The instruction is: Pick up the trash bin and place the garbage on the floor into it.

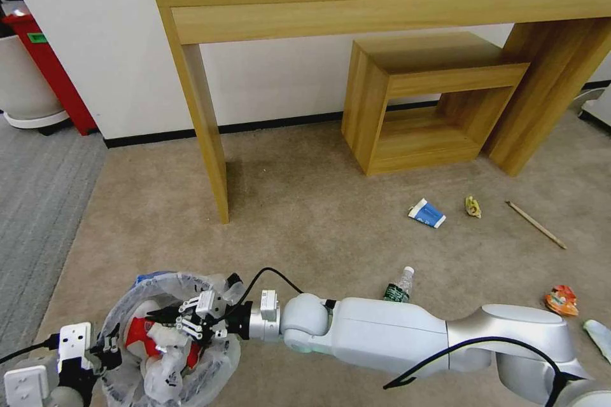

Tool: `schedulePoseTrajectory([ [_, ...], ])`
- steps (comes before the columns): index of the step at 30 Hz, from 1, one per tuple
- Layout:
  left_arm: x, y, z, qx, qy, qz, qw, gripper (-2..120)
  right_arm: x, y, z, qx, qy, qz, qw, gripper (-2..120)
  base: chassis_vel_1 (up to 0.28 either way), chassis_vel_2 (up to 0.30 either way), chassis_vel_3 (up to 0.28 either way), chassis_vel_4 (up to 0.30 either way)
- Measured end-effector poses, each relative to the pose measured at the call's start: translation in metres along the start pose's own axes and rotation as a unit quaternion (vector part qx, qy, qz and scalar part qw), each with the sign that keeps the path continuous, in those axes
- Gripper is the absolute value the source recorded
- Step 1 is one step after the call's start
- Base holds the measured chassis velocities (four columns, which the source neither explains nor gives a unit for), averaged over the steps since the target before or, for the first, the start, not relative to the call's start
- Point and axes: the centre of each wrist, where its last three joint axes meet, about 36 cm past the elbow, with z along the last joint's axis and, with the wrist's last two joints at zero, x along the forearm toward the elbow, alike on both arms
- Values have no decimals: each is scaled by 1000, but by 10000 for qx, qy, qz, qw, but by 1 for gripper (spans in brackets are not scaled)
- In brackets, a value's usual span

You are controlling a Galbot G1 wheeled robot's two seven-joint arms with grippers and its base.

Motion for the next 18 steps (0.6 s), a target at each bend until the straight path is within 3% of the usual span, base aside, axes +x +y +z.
schedulePoseTrajectory([
  [10, 2, -1, 5, 2, 33, -18, 10000, 0, 1, -15, -13, 128, -130, 177, 9997, 55, 0, 0, 0, 0],
  [13, 2, -1, 6, 4, 43, -7, 10000, 0, 0, -29, -34, 225, -347, 358, 9985, 70, 0, 0, 0, 0],
  [18, 2, -2, 7, 35, 56, 31, 10000, 0, 14, -54, -70, 491, -579, 710, 9946, 85, 0, 0, 0, 0],
])
